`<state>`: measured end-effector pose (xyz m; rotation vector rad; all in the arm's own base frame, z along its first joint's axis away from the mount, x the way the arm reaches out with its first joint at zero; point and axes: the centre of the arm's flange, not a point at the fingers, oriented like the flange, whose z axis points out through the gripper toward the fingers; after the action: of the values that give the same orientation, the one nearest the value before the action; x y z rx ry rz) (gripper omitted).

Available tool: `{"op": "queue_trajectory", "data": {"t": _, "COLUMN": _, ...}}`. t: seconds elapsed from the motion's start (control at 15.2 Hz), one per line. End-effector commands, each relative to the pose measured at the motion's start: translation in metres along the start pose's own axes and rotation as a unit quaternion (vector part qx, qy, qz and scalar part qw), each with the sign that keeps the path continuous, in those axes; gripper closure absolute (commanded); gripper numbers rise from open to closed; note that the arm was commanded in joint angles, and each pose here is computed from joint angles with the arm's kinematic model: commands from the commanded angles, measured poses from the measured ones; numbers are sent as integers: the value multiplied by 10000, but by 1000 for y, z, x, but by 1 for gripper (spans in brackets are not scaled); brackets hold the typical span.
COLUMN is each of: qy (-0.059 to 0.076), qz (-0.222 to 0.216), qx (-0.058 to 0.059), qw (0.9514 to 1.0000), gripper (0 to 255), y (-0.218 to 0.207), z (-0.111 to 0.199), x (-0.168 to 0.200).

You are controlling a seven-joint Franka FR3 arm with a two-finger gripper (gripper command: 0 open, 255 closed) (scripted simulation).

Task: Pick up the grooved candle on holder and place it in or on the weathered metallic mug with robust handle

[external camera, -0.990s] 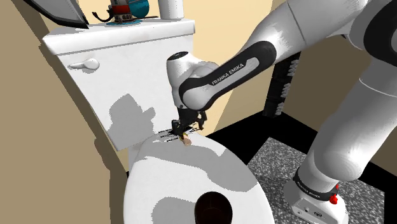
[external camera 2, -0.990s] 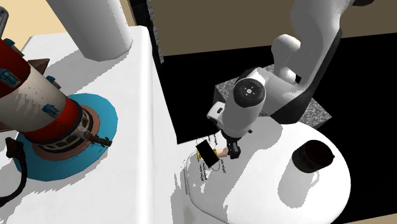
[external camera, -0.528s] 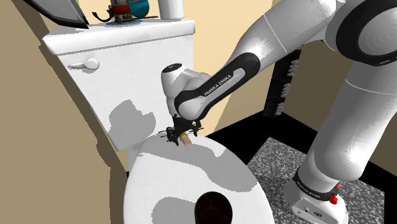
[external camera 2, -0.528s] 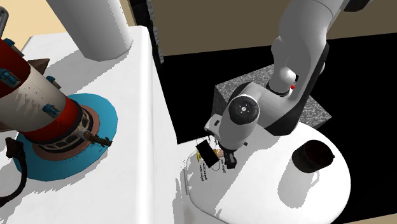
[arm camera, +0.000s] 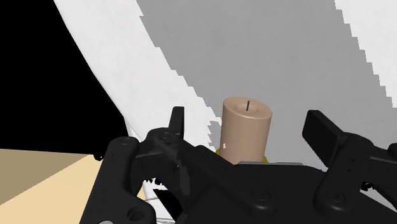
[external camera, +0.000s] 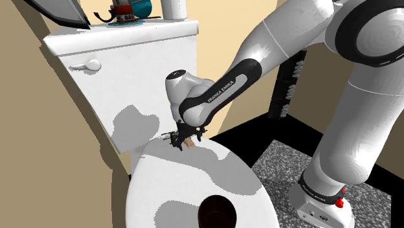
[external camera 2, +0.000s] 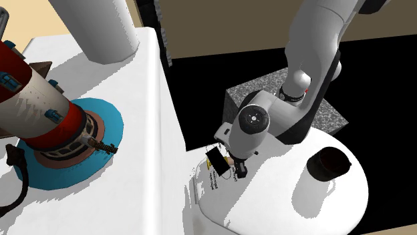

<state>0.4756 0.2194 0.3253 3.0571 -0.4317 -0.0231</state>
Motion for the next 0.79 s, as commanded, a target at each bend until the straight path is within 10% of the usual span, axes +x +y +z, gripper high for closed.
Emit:
{"op": "queue_trajectory", "data": {"t": 0.0, "qy": 0, "qz": 0, "qx": 0, "qw": 10000, "gripper": 0, "y": 0, "z": 0, "x": 0}}
{"op": "queue_trajectory", "data": {"t": 0.07, "qy": 0, "qz": 0, "qx": 0, "qw": 10000, "gripper": 0, "y": 0, "z": 0, "x": 0}}
{"op": "queue_trajectory", "data": {"t": 0.13, "qy": 0, "qz": 0, "qx": 0, "qw": 10000, "gripper": 255, "y": 0, "z": 0, "x": 0}}
{"op": "queue_trajectory", "data": {"t": 0.73, "qy": 0, "qz": 0, "qx": 0, "qw": 10000, "gripper": 255, "y": 0, "z": 0, "x": 0}}
